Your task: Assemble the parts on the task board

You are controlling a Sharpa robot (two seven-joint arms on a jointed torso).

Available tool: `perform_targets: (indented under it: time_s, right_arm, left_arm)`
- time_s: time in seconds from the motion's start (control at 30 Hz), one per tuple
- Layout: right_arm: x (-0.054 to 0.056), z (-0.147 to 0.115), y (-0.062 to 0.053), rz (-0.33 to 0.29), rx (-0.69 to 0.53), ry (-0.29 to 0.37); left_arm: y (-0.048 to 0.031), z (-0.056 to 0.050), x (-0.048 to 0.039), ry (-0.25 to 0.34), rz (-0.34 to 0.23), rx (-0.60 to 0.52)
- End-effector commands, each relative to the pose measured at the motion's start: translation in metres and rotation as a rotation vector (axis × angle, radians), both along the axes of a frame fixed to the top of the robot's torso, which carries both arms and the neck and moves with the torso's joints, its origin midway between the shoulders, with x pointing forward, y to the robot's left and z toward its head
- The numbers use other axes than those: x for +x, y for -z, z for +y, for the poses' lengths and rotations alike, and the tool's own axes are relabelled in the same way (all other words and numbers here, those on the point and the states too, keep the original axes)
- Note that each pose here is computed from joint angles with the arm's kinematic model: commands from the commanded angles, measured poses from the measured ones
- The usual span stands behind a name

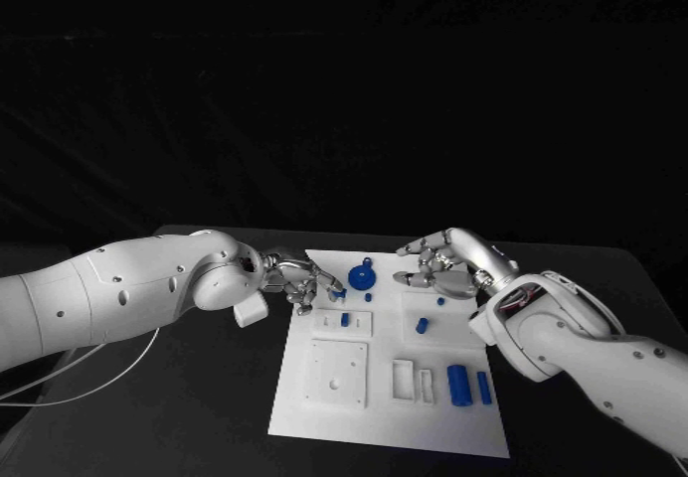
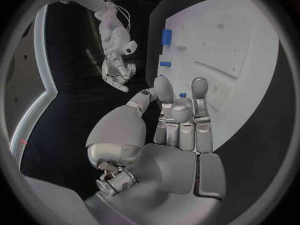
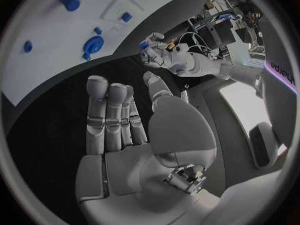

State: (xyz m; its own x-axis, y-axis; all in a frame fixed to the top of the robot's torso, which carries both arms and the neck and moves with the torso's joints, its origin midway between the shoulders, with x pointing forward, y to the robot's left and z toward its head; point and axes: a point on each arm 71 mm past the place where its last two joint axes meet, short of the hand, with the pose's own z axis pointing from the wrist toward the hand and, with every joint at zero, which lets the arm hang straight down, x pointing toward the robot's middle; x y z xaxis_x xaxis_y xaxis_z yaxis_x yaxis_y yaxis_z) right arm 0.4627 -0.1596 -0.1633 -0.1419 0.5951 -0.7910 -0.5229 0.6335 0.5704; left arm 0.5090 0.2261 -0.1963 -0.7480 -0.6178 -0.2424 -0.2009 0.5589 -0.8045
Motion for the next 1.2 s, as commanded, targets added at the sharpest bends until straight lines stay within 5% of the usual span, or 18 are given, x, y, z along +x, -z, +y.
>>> perform_targets:
  time_s: [0.03,0.27,0.57,1.2]
  right_arm:
    - [0.008,-0.016,-0.005,0.024,0.091,0.054]
    - [0.032,-0.057,-0.025,0.011,0.174,0.176]
    - [0.056,-0.099,-0.026,0.008,0.216,0.303]
    - [0.071,-0.118,-0.024,0.016,0.208,0.364]
  left_arm:
    - [0.003,0.006,0.0033,-0.07,-0.048,0.187]
    - [0.0013,0.0,0.002,-0.083,-0.184,0.424]
    - [0.002,-0.018,-0.0064,-0.092,-0.329,0.594]
    - [0.0033,-0.042,-0.0181,-0.073,-0.412,0.667]
